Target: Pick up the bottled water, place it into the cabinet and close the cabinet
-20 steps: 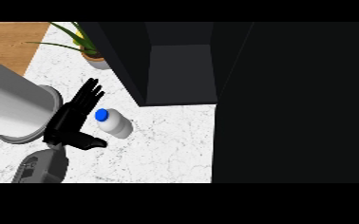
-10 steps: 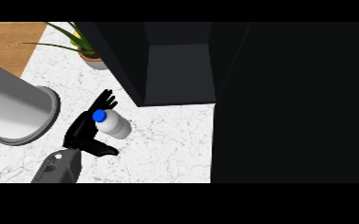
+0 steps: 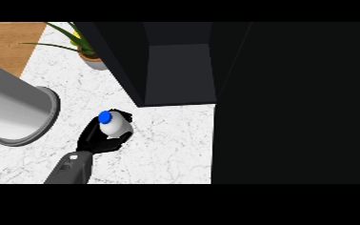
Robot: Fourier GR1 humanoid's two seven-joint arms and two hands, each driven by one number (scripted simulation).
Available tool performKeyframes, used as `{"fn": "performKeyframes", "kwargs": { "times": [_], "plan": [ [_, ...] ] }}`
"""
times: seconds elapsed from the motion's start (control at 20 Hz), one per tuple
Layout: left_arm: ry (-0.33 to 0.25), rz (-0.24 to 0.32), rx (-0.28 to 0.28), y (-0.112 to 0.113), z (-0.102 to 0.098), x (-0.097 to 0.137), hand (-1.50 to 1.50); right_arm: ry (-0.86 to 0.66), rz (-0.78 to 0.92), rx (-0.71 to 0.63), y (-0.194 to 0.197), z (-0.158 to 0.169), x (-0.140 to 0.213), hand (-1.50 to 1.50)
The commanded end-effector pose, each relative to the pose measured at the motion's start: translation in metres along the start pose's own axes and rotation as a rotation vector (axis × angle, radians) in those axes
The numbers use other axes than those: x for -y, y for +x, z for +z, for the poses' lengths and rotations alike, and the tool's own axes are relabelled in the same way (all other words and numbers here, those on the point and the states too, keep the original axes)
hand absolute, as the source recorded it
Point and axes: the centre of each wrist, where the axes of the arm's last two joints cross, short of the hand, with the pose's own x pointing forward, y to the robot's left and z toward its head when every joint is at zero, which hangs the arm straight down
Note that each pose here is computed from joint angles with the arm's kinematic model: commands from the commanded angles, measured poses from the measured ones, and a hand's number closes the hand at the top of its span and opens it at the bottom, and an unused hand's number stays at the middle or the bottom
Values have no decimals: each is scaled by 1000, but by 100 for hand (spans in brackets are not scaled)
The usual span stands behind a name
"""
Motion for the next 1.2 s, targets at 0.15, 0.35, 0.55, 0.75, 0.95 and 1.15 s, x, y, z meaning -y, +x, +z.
{"fn": "performKeyframes", "kwargs": {
  "times": [0.15,0.35,0.55,0.75,0.95,1.15],
  "plan": [
    [-36,-128,98,-2,-4,-2,150,28,66,30,34,-6,1,-150],
    [-63,-249,209,-9,4,1,150,14,45,35,22,-3,-1,-150],
    [67,-271,221,-26,9,19,150,-5,54,31,46,-1,-2,-150],
    [185,-286,246,-42,20,38,150,-19,61,14,29,2,-1,-150],
    [179,-233,264,-45,22,51,150,-32,50,15,17,6,-1,-150],
    [123,-190,276,-33,-6,78,150,-17,63,6,27,3,-2,-150]
  ]
}}
